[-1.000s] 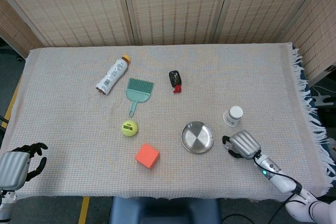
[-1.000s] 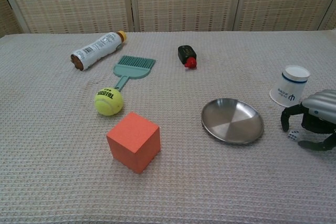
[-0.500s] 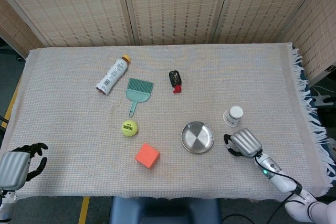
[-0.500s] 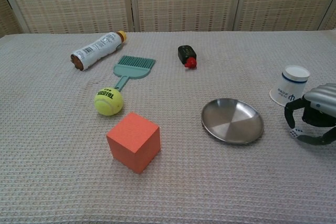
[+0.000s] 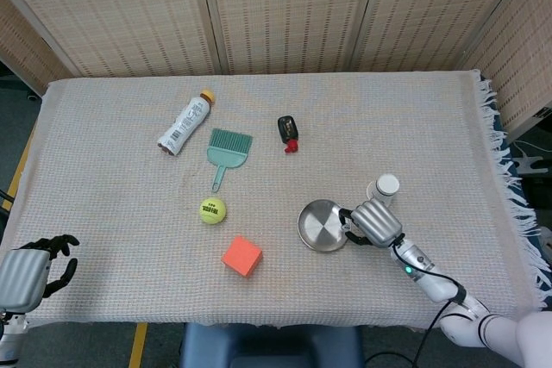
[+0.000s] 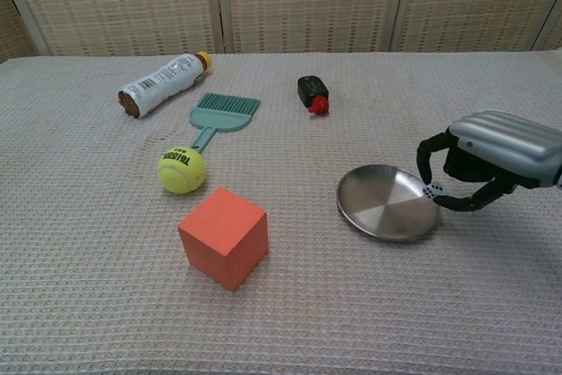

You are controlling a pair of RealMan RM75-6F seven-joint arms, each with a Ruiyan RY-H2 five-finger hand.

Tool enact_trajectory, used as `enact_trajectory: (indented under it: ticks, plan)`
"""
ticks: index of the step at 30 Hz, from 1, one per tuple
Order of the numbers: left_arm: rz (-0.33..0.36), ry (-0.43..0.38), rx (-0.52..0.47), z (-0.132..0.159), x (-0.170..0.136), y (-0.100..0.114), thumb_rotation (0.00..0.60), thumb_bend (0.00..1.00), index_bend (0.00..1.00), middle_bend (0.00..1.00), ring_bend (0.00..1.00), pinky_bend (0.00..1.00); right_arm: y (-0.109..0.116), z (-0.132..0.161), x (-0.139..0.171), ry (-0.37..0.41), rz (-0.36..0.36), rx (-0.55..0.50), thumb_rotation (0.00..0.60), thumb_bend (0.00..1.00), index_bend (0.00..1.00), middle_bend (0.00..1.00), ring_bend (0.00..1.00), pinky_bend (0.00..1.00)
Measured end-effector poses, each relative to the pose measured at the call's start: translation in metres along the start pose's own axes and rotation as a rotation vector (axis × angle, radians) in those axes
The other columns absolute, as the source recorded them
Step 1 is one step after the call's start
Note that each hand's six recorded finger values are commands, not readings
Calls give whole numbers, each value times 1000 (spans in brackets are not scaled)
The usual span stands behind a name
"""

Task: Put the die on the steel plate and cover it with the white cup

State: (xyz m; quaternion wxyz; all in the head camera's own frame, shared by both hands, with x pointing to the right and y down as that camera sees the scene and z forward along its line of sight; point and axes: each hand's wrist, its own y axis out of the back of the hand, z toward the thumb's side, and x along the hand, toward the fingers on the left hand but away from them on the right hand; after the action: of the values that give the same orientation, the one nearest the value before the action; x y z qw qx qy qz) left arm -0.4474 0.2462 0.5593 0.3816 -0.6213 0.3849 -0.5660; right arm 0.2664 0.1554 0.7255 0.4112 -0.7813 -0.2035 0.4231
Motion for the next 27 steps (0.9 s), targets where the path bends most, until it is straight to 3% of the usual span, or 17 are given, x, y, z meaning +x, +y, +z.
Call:
enact_trajectory:
  ticks: [3,4,8,10,18,21,27]
  plan:
    - [-1,-1,-1,0,0,0,600,399,422,527,528,641,-4,1,-3,-3,18,0,600,90,434,815,581,670]
    - [-1,0,-1,0,0,0,600,398,422,527,528,641,-4,1,-3,-2,18,-2,600,74,394,720,494,589]
    - [-1,0,-1,0,0,0,600,399,421,527,528,641,-3,1,-2,6,14,-24,600,56,300,407,210,325]
    - [0,-1,1,0,0,0,600,398,421,527,528,642,0,0,-2,10,5,-39,600,52,292,325,133,254]
    - [-1,0,2,0,0,0,600,398,422,527,528,642,25,-7,-1,9,-109,-35,600,53,292,290,106,231]
    - [-2,1,1,0,0,0,600,399,421,527,528,641,27,-11,-1,-3,-119,-24,600,53,281,269,95,219]
    - [-1,5,3,0,0,0,600,399,422,527,529,641,41,-40,6,-103,-129,84,600,53,149,93,0,68]
